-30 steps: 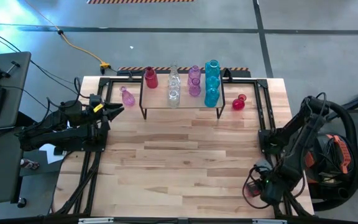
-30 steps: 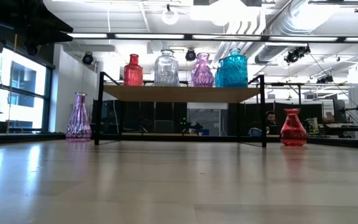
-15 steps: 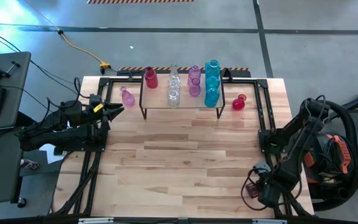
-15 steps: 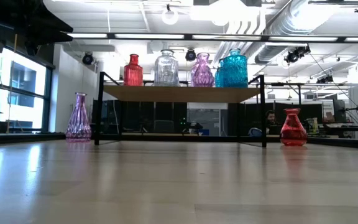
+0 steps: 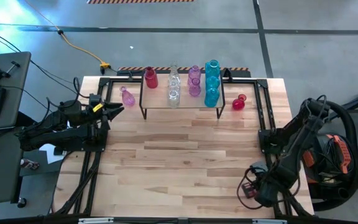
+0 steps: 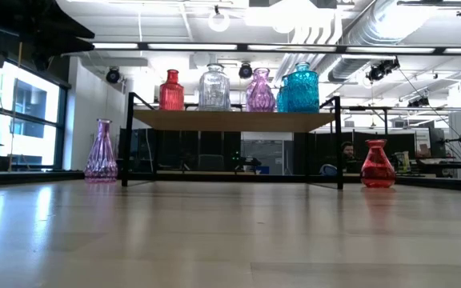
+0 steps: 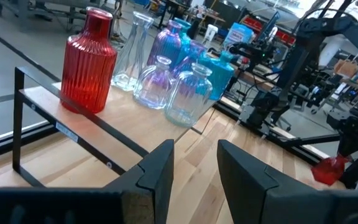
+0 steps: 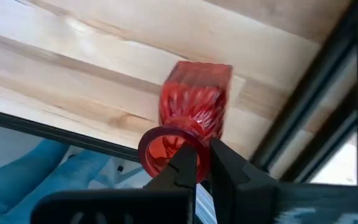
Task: Sort vases onto shelf
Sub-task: Put the bottom red vase on the shelf aligned with the other red vase
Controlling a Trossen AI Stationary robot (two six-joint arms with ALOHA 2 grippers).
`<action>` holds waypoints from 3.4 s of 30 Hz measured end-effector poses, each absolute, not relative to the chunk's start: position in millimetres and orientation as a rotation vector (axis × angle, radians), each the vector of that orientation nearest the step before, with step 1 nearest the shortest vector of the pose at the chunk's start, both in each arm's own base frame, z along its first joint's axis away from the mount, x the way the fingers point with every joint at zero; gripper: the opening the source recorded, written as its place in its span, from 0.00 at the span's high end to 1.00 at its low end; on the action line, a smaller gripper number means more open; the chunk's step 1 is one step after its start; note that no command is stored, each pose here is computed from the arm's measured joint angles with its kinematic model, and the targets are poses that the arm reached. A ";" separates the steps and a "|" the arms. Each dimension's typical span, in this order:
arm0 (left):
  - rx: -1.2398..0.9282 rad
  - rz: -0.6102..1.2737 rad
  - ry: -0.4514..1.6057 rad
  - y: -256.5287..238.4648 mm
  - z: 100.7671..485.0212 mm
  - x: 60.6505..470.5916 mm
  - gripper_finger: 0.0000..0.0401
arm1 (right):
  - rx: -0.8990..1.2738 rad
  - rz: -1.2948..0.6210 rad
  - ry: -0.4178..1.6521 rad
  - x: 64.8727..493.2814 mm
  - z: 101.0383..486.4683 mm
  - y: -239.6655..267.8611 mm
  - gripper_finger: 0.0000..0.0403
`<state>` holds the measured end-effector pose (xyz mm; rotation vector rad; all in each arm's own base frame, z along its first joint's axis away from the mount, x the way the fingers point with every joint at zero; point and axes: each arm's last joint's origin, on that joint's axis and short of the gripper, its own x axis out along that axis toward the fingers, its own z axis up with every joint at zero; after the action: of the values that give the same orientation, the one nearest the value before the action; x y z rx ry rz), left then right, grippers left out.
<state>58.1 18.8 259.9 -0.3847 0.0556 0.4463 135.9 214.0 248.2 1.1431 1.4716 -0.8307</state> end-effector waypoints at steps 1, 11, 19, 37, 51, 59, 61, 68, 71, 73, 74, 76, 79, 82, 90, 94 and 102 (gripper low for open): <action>-0.384 0.445 0.051 18.8 260.3 58.1 0.71 | 1.141 -0.827 1.464 138.6 250.1 212.3 0.99; -0.406 0.407 0.024 18.0 263.1 58.9 0.71 | 1.146 -0.786 1.323 169.3 255.4 192.4 1.00; -0.373 0.263 0.109 15.5 261.1 68.6 0.71 | 1.169 -0.631 1.182 217.5 259.8 160.1 1.00; -0.250 0.060 0.253 19.2 256.8 113.2 0.71 | 1.149 -0.307 0.733 296.5 285.6 79.9 1.00; -0.356 -0.085 0.190 22.9 259.8 153.5 0.71 | 1.212 -0.233 0.570 313.1 296.3 66.4 1.00; -0.462 -0.113 0.121 26.8 261.5 174.8 0.71 | 1.198 -0.266 0.601 322.7 281.4 69.2 1.00; -0.494 -0.189 0.132 25.6 260.4 179.3 0.70 | 1.195 -0.272 0.613 324.9 277.5 69.7 1.00; -0.562 -0.321 0.211 21.3 248.9 195.2 0.60 | 1.194 -0.274 0.623 327.3 273.9 69.9 1.00; -0.512 -0.360 0.195 15.8 247.1 202.4 0.58 | 1.206 -0.262 0.602 329.1 275.7 67.4 1.00; -0.484 -0.371 0.183 11.0 245.3 207.5 0.58 | 1.217 -0.244 0.580 331.0 278.0 65.9 1.00; -0.465 -0.374 0.177 8.1 244.5 209.8 0.58 | 1.226 -0.239 0.567 331.9 279.1 64.8 1.00; -0.414 -0.366 0.173 2.9 242.1 214.1 0.58 | 1.246 -0.226 0.544 333.3 281.3 64.7 1.00; -0.336 -0.326 0.171 -3.7 240.7 221.3 0.58 | 1.264 -0.194 0.542 335.9 286.8 66.2 1.00; -0.289 -0.277 0.170 -8.7 241.6 228.3 0.58 | 1.269 -0.177 0.542 342.0 292.5 67.9 1.00; -0.278 -0.302 0.209 -23.4 239.1 242.7 0.58 | 1.185 -0.269 0.722 362.3 299.8 68.1 1.00; -0.269 -0.320 0.225 -29.6 237.4 248.5 0.58 | 1.126 -0.293 0.781 376.2 305.3 70.0 1.00; -0.268 -0.339 0.283 -38.5 227.8 254.1 0.58 | 1.076 -0.255 0.794 401.9 318.6 73.6 1.00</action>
<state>254.1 -38.5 227.8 -0.2683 0.2833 -0.3390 401.9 73.6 318.6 1.0758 0.7939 -0.2552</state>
